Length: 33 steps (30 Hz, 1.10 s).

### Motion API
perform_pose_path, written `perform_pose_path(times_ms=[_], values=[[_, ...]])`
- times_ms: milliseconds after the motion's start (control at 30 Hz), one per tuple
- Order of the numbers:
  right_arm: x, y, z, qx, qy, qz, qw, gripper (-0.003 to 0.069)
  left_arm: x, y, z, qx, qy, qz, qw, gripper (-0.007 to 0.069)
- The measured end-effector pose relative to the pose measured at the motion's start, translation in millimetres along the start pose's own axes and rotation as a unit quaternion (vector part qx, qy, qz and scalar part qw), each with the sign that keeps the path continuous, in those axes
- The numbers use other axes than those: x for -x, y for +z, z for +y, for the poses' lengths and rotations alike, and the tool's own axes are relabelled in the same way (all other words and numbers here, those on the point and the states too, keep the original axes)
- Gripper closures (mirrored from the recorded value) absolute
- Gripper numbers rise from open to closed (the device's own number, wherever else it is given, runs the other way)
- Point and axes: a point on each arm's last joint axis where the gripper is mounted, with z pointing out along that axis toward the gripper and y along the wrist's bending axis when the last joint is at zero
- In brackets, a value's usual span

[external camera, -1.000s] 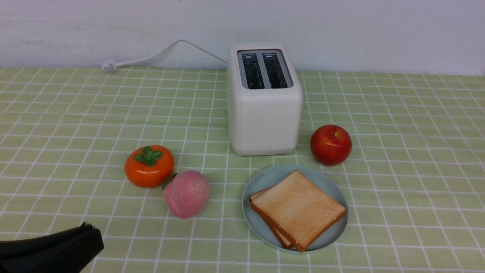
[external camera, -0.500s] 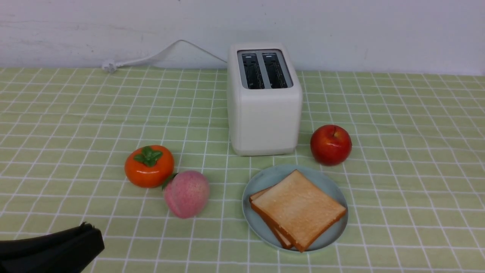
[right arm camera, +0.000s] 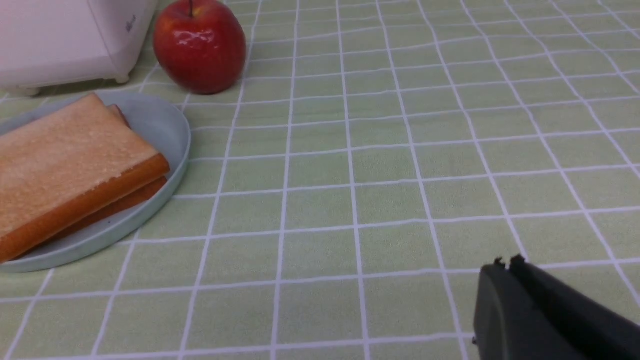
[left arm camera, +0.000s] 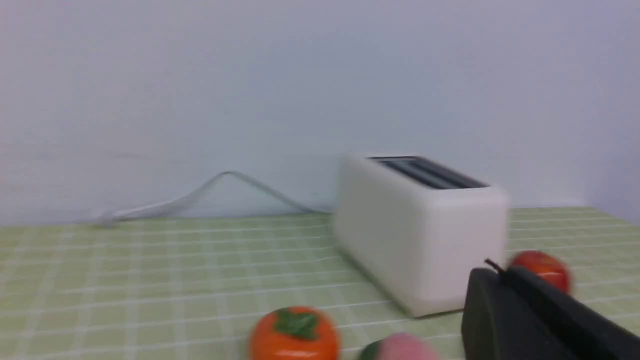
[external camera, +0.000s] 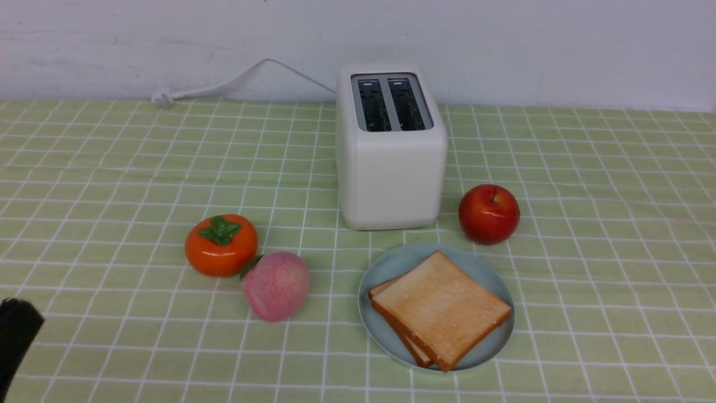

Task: Take toasted bread from bread machine on green coffee tablecloth place on plate.

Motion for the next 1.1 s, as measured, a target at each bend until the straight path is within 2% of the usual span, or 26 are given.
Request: perform_pose_path(times_ms=[100,167,333,467,1100], values=[[0,0,0,0.0,0.0,0.0,1.0,0.0658,-18,-9,8,0.059,0.01,0.009,0.998,0.0638],[0,0,0,0.0,0.0,0.0,1.0,0.0656,-29,-12,12,0.082,0.004,0.021,0.996,0.0638],[0,0,0,0.0,0.0,0.0,1.0,0.0652,-50,-16,16,0.113,-0.054,0.108,0.986,0.0638],[0,0,0,0.0,0.0,-0.001,1.0,0.0645,-69,-23,18,0.142,-0.088,0.207,0.964,0.0638],[0,0,0,0.0,0.0,-0.001,1.0,0.0628,-69,-23,17,0.14,-0.112,0.209,0.961,0.0638]])
